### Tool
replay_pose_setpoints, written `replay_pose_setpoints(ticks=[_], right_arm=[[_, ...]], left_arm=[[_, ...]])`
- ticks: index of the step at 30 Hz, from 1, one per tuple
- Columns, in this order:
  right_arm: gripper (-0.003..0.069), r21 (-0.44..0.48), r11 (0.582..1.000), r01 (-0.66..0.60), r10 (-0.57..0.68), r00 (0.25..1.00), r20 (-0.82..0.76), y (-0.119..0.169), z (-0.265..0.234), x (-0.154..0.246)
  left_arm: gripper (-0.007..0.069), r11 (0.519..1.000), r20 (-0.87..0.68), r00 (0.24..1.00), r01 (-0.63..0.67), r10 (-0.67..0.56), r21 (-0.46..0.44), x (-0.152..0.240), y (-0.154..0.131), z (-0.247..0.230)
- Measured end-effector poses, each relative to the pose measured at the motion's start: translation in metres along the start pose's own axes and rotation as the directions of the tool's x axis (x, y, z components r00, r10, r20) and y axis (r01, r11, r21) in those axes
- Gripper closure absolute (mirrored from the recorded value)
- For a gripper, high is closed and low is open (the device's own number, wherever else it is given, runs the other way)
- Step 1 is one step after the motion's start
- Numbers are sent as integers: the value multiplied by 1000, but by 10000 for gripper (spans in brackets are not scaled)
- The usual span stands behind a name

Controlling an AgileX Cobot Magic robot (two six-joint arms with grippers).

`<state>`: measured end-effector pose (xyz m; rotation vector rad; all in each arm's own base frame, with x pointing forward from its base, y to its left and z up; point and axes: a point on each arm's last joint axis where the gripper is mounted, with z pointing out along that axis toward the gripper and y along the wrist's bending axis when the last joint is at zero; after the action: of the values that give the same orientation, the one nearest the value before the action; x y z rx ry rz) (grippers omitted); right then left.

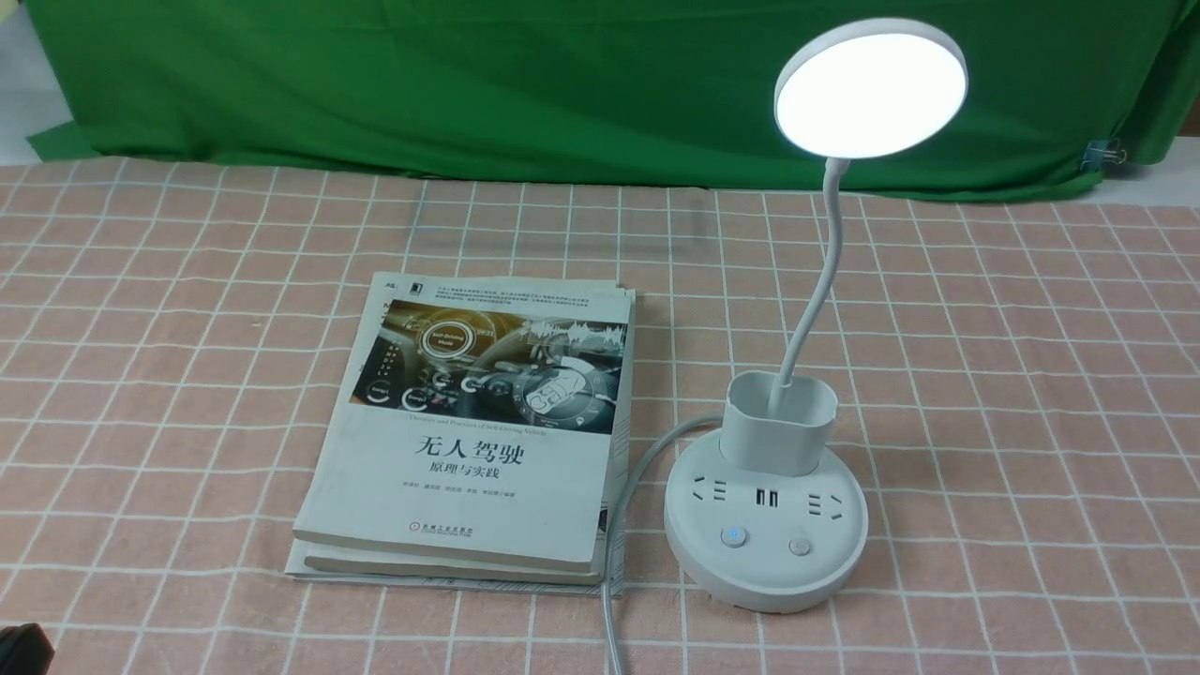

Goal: Turn off the table lamp on the pink coffee tablecloth by hand.
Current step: 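Press the power button on the lamp base to turn the lamp off with the right gripper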

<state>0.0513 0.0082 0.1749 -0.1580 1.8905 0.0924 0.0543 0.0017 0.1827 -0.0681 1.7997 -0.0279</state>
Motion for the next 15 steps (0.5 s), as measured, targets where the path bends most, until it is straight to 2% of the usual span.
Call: replay_pose_setpoints(ticks=[15], right_arm=[[420, 0, 1000, -1, 1, 1000, 11, 0, 0, -1]], left_arm=[[619, 1000, 0, 1000, 0, 0, 0, 0, 0, 0]])
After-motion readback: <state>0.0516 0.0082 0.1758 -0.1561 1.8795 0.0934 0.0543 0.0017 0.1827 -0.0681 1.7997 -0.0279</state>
